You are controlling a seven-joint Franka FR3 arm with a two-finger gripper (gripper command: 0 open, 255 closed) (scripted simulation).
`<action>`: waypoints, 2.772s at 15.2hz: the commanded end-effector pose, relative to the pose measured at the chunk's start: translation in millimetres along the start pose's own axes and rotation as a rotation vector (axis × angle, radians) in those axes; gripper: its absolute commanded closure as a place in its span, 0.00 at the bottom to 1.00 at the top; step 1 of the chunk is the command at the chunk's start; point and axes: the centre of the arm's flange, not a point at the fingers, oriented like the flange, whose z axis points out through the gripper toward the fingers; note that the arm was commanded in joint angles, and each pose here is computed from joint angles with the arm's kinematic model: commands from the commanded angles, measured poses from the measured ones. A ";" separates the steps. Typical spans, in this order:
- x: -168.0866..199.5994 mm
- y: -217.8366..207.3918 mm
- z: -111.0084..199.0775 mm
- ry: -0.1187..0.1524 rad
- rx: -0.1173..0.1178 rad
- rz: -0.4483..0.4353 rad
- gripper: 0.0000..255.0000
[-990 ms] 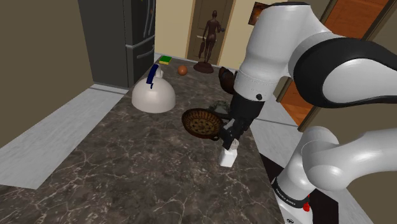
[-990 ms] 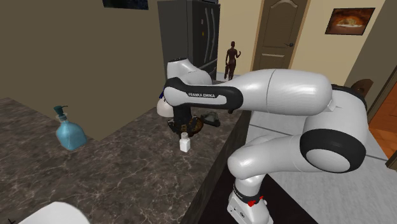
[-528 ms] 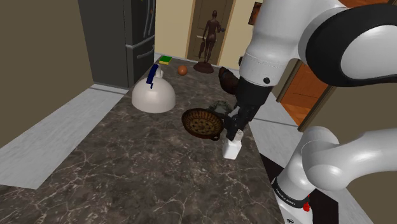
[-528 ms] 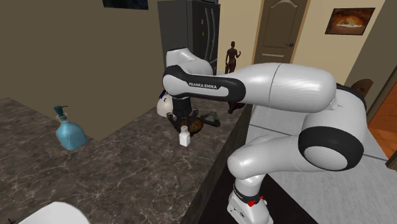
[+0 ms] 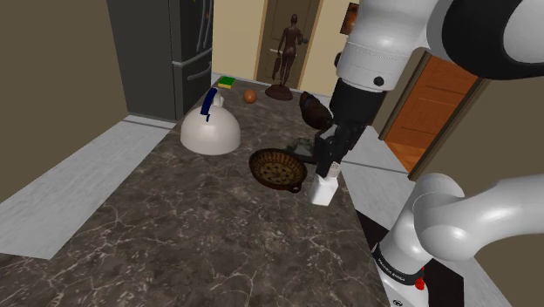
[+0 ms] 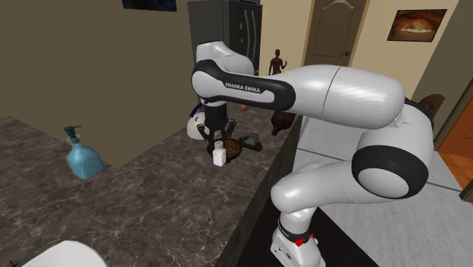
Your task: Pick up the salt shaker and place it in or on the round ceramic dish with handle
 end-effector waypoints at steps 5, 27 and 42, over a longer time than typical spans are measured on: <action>0.6 1.2 -27.0 0.000 0.000 0.000 1.00; 177.3 62.4 -27.4 0.000 0.000 0.000 1.00; 177.6 60.9 43.6 0.000 0.000 0.000 1.00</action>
